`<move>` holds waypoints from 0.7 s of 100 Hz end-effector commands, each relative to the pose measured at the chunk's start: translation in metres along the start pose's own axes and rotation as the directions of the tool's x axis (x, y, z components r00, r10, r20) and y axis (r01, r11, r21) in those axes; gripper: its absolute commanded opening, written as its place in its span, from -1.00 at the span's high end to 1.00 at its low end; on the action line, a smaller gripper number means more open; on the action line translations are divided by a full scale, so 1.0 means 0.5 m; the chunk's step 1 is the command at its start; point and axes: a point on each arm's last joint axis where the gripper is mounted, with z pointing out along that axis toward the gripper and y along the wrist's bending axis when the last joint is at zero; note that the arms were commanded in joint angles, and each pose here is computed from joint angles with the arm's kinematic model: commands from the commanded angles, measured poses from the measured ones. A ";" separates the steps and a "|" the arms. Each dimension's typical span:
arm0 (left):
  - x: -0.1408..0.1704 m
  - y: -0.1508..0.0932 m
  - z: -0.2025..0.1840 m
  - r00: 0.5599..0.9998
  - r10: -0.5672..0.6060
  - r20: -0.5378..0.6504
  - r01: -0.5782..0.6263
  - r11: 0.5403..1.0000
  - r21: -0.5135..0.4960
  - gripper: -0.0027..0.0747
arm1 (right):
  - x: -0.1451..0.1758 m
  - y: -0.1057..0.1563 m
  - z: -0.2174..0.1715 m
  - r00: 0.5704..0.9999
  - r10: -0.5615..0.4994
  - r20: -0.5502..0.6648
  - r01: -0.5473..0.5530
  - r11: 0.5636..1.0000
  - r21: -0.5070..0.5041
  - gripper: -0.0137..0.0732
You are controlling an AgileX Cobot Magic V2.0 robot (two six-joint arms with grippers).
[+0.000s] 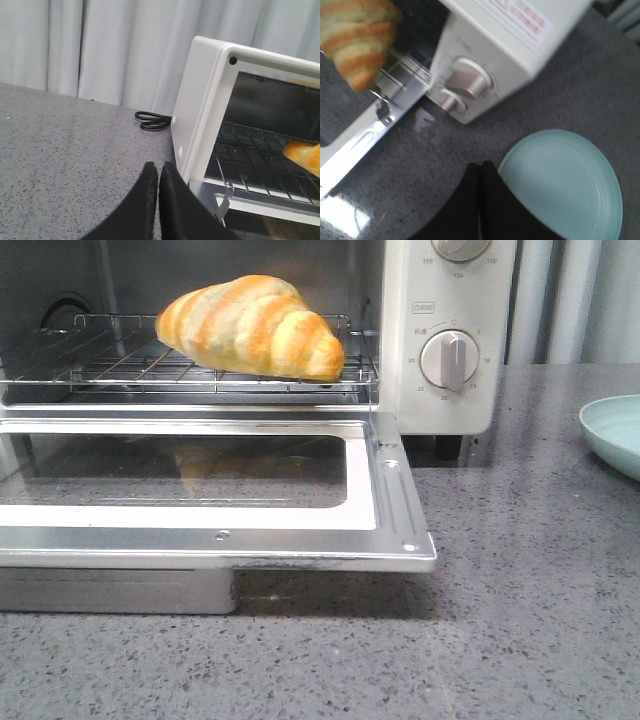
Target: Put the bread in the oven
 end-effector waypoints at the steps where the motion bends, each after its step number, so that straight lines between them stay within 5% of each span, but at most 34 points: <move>1: -0.032 0.000 -0.012 0.992 -0.016 0.125 0.018 1.000 -0.012 0.99 | 0.038 -0.034 -0.020 0.997 0.061 0.048 -0.063 0.997 0.047 0.86; 31: -0.032 0.000 -0.012 0.992 -0.016 0.125 0.018 1.000 -0.012 0.99 | 0.203 -0.077 0.000 0.957 0.263 0.124 -0.277 0.953 0.119 0.86; 70: -0.032 0.000 -0.012 0.992 -0.016 0.125 0.018 1.000 -0.012 0.99 | 0.392 -0.045 0.034 0.788 0.471 0.396 -0.570 0.802 0.180 0.86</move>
